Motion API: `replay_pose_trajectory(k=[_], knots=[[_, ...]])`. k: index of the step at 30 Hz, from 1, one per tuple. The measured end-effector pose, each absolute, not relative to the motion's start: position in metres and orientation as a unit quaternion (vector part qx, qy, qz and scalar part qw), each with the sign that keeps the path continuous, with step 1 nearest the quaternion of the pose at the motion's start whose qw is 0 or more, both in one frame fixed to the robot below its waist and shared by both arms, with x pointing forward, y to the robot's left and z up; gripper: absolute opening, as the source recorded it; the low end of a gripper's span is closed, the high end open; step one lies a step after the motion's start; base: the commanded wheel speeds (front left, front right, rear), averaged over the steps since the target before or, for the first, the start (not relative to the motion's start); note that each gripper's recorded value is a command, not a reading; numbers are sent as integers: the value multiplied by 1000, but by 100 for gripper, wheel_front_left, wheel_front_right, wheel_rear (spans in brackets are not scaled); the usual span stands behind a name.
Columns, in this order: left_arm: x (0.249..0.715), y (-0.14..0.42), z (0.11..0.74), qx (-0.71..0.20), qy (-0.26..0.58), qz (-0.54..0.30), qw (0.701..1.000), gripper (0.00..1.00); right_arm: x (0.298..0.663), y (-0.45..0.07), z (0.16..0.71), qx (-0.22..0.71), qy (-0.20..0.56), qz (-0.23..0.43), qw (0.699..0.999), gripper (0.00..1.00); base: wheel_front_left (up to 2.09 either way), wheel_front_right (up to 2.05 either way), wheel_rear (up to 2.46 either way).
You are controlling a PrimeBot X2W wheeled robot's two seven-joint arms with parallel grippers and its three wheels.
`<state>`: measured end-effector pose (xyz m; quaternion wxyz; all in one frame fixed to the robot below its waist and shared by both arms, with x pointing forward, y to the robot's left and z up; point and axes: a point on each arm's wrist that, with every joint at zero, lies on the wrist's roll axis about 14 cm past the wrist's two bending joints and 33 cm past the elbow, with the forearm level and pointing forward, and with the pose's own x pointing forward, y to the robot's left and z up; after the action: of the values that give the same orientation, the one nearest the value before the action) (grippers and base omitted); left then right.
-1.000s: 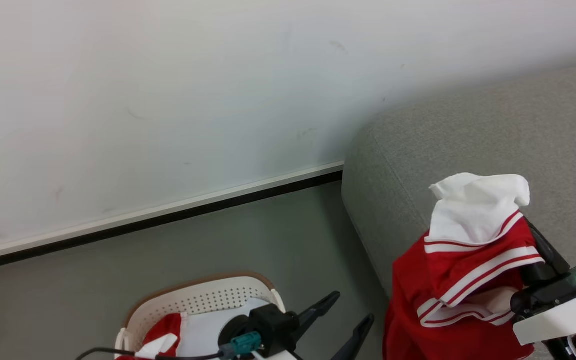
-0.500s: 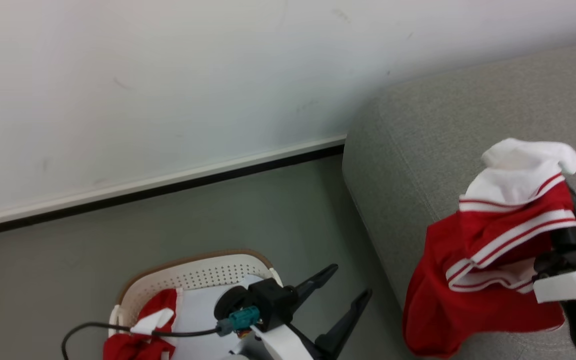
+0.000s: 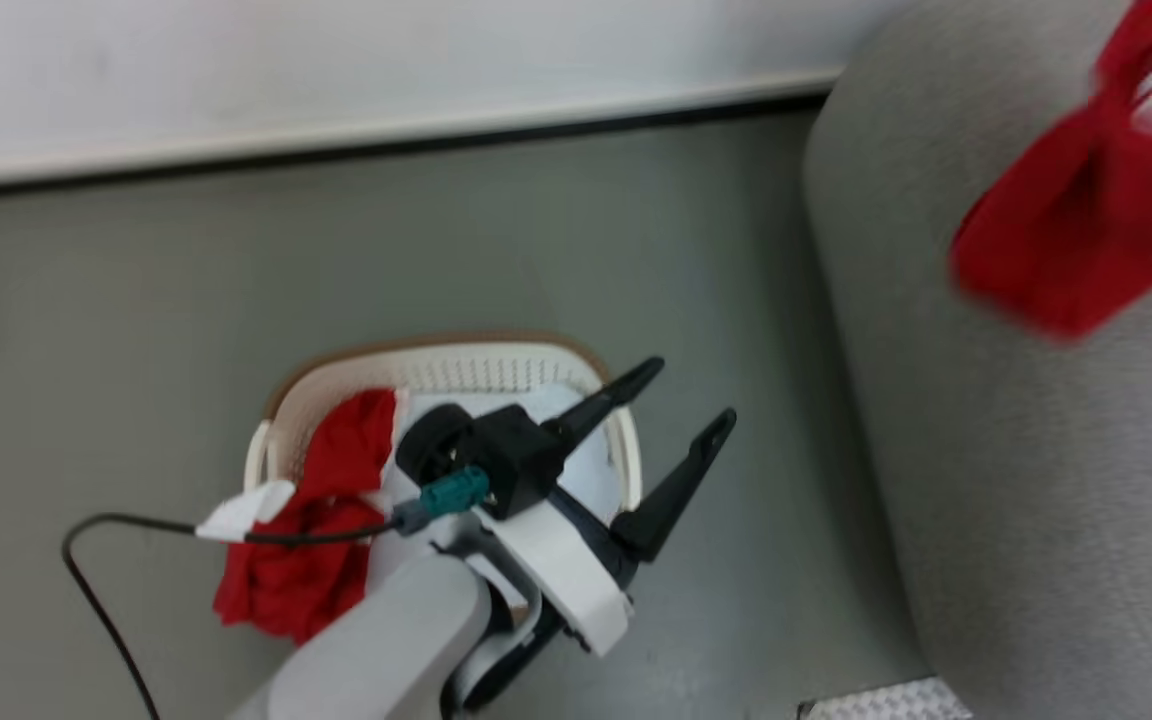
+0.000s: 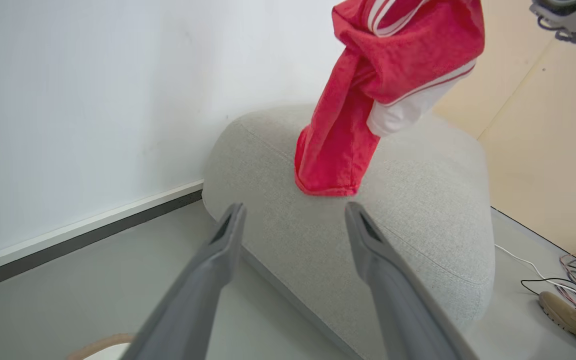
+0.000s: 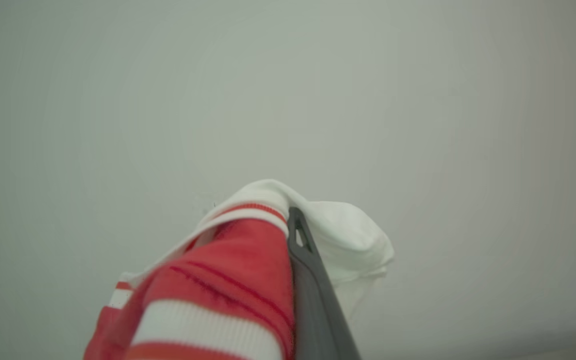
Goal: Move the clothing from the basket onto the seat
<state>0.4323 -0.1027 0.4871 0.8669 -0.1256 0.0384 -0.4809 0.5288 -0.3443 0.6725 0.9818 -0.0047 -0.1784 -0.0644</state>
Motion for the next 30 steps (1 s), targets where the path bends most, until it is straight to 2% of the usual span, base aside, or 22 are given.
replay_pose_trajectory(k=[7,11,14,18,22,25,28,30], knots=[[475,-70,451,-131,51,-436,889,100,597,-379,715,-68,-196,-116,971,0,0,0,0],[488,-55,431,-137,63,-415,897,100,618,-407,731,-85,-206,-160,962,0,0,0,0],[493,-45,415,-139,77,-401,902,100,630,-425,719,-95,-192,-189,958,0,0,0,0],[496,-34,393,-140,99,-386,907,100,642,-450,669,-94,-142,-227,959,0,0,0,0],[496,-26,374,-140,119,-373,909,100,645,-465,569,-83,-40,-254,963,0,0,0,0],[493,-22,366,-139,129,-367,911,100,632,-469,504,-70,25,-269,960,0,0,0,0],[492,-22,366,-139,131,-365,911,100,615,-471,466,-84,78,-276,954,0,0,0,0],[493,-22,366,-140,133,-364,911,100,610,-464,448,-95,102,-268,953,5,0,0,0]])
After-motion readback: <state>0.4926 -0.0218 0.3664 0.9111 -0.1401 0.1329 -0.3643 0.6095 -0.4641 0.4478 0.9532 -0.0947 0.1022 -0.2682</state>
